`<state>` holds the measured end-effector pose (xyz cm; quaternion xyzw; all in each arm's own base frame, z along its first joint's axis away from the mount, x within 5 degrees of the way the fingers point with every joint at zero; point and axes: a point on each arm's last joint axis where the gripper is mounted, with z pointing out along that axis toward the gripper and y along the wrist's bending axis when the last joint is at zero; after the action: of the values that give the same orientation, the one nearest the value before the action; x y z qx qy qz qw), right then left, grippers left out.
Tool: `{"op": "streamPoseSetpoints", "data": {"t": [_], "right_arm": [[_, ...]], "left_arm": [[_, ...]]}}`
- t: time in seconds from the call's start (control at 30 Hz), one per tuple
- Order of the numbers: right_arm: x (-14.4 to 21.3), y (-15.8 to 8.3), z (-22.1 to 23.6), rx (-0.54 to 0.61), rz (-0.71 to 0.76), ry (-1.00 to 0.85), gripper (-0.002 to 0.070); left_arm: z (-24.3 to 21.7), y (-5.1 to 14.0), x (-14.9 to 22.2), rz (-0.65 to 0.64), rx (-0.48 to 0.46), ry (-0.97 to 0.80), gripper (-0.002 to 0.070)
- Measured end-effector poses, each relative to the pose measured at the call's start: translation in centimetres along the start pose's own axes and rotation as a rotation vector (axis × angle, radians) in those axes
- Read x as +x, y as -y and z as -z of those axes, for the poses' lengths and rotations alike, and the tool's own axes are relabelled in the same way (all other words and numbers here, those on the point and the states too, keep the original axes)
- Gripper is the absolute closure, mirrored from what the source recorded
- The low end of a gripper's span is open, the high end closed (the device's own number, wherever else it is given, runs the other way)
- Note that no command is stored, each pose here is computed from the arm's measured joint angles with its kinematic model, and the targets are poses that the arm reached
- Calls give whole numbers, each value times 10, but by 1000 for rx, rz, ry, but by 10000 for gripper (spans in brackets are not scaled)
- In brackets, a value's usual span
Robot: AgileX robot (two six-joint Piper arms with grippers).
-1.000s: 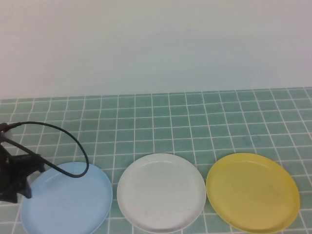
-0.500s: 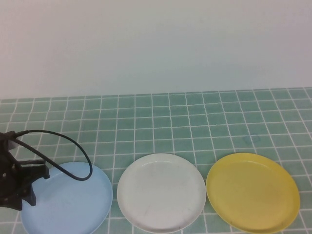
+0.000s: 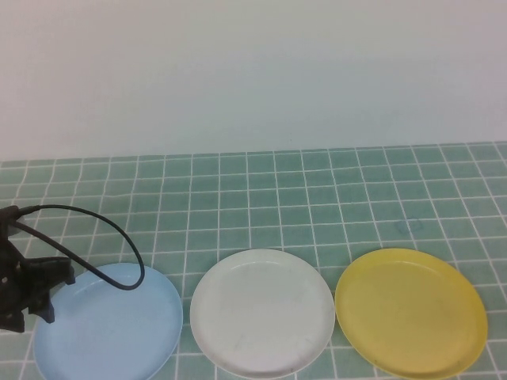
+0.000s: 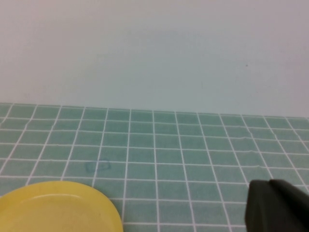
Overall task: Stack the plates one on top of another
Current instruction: Pick up the blue plate
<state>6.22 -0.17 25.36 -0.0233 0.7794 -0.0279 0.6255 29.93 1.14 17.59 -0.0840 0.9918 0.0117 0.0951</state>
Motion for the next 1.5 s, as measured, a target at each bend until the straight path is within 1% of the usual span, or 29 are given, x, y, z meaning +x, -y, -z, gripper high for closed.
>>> {"op": "streamPoseSetpoints", "data": {"t": [0.17, 0.33, 0.57, 0.77, 0.83, 0.9, 1.07, 1.1, 1.5], "right_arm": [[0, 0, 0, 0, 0, 0, 678], [0, 0, 0, 0, 0, 0, 678], [0, 0, 0, 0, 0, 0, 678], [0, 0, 0, -1, -1, 0, 678], [0, 0, 0, -1, -1, 0, 678], [0, 0, 0, -1, -1, 0, 678], [0, 0, 0, -1, -1, 0, 678], [0, 0, 0, -1, -1, 0, 678], [0, 0, 0, -1, -4, 0, 678]], "left_arm": [[0, 0, -1, 7, 0, 9, 435], [-3, 0, -2, 3, -2, 13, 437], [-23, 1, 0, 3, -11, -61, 437], [-27, 1, 1, 4, -12, -84, 443], [-27, 1, 1, 8, -12, -84, 471], [-27, 1, 1, 13, -14, -86, 517], [-27, 1, 2, 13, -15, -88, 662], [-27, 1, 2, 13, -15, -91, 676], [-26, 0, 5, 12, -21, -119, 675]]}}
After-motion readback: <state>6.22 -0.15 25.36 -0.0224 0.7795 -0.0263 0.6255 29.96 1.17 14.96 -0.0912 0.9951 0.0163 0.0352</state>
